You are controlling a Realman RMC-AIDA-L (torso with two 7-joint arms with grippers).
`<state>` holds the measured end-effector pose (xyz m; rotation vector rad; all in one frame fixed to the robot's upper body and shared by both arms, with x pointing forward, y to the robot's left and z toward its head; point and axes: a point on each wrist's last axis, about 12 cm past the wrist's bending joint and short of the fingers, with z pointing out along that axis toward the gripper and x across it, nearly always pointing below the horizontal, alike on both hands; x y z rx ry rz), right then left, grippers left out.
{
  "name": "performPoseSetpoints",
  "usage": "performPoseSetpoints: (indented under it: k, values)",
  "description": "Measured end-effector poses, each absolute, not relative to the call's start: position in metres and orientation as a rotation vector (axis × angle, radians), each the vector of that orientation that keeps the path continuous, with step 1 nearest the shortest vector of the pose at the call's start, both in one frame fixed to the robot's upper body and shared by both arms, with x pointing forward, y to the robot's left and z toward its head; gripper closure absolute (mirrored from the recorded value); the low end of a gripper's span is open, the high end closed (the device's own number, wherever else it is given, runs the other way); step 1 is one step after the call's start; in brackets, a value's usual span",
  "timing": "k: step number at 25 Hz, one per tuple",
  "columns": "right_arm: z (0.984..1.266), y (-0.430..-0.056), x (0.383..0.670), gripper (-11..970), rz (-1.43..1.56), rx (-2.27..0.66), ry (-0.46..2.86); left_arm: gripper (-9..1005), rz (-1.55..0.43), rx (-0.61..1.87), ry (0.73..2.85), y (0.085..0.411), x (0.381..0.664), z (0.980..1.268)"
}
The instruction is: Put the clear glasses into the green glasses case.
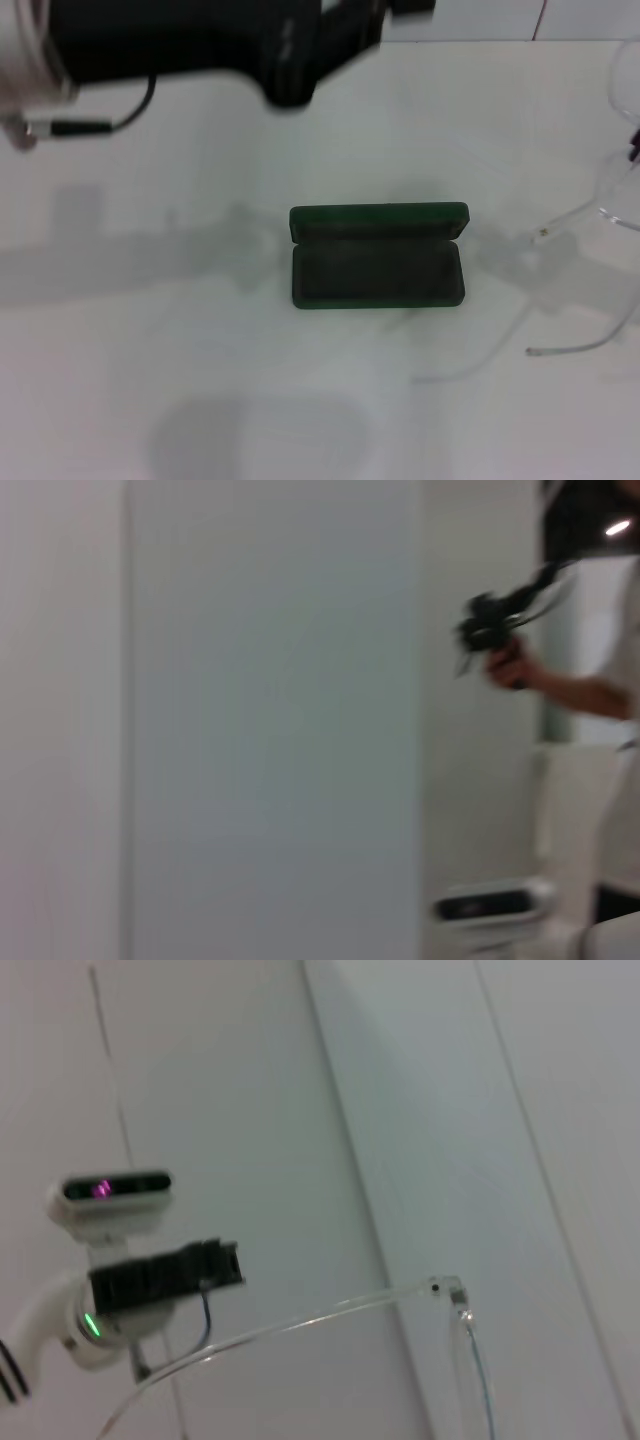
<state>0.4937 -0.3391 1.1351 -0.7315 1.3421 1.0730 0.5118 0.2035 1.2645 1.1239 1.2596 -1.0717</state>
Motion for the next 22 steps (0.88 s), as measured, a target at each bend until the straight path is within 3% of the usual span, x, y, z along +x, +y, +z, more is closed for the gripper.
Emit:
performPoseSetpoints:
  k: [11,22]
  values:
    - [1.142,-0.287,0.525,842,1.239,-0.862,1.248,960,-1.33,1.021,1.082,0.24,0.504,1.23]
    - [1.155,-0.244,0.547,842,1.33,-0.986,1.179,960,-1.42,1.029,1.064,0.224,0.511,1.227]
